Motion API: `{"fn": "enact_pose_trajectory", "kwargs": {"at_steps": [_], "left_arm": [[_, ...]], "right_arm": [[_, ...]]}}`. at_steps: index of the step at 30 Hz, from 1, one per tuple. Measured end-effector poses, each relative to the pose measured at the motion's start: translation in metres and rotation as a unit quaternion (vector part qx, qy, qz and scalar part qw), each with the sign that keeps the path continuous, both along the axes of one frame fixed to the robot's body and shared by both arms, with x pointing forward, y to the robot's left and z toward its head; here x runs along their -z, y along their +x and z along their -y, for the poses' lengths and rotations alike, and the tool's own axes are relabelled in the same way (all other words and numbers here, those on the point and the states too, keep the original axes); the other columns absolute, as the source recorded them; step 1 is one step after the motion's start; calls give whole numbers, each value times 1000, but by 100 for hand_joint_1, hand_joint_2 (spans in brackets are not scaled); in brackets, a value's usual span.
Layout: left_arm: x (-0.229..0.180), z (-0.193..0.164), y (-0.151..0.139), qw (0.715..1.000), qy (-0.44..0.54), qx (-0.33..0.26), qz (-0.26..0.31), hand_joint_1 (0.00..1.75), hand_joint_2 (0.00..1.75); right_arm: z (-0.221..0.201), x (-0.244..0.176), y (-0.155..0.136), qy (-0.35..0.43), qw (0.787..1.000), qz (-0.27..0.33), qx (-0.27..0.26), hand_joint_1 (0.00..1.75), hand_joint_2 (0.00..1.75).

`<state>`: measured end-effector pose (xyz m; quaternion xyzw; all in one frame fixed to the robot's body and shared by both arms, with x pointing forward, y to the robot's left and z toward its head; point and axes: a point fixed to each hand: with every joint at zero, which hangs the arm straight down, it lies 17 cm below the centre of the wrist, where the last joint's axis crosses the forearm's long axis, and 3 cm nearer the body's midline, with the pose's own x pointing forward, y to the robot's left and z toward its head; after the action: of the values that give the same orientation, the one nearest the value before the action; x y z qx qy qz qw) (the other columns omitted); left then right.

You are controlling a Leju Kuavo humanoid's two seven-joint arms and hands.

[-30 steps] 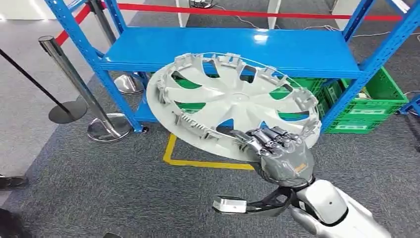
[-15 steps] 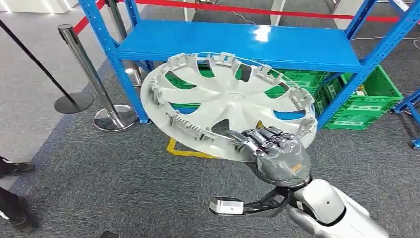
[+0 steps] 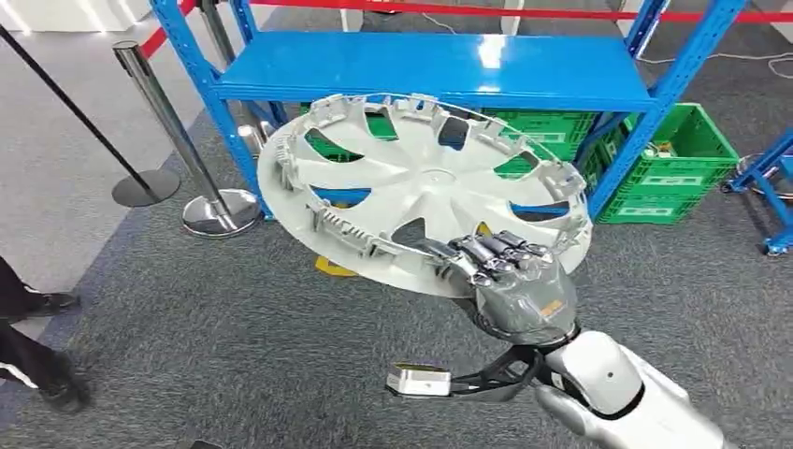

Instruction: Take the parts from the cabinet and place them on the table.

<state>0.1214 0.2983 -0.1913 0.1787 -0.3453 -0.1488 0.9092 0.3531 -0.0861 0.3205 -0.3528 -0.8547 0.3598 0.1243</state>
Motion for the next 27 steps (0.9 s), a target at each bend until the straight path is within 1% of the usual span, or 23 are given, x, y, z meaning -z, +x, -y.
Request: {"fn": "enact_pose_trajectory", "kwargs": {"at_steps": [9,27], "left_arm": [[-2,0,7,1000,-1,1,8,0,0],[-2,4,8,1000,-5,4,10,0,0]], "right_arm": [[-3,3,-1,0,1000,-4,-2,175,175],[-3,4,2,-1,1000,-5,-1,175,175]]}}
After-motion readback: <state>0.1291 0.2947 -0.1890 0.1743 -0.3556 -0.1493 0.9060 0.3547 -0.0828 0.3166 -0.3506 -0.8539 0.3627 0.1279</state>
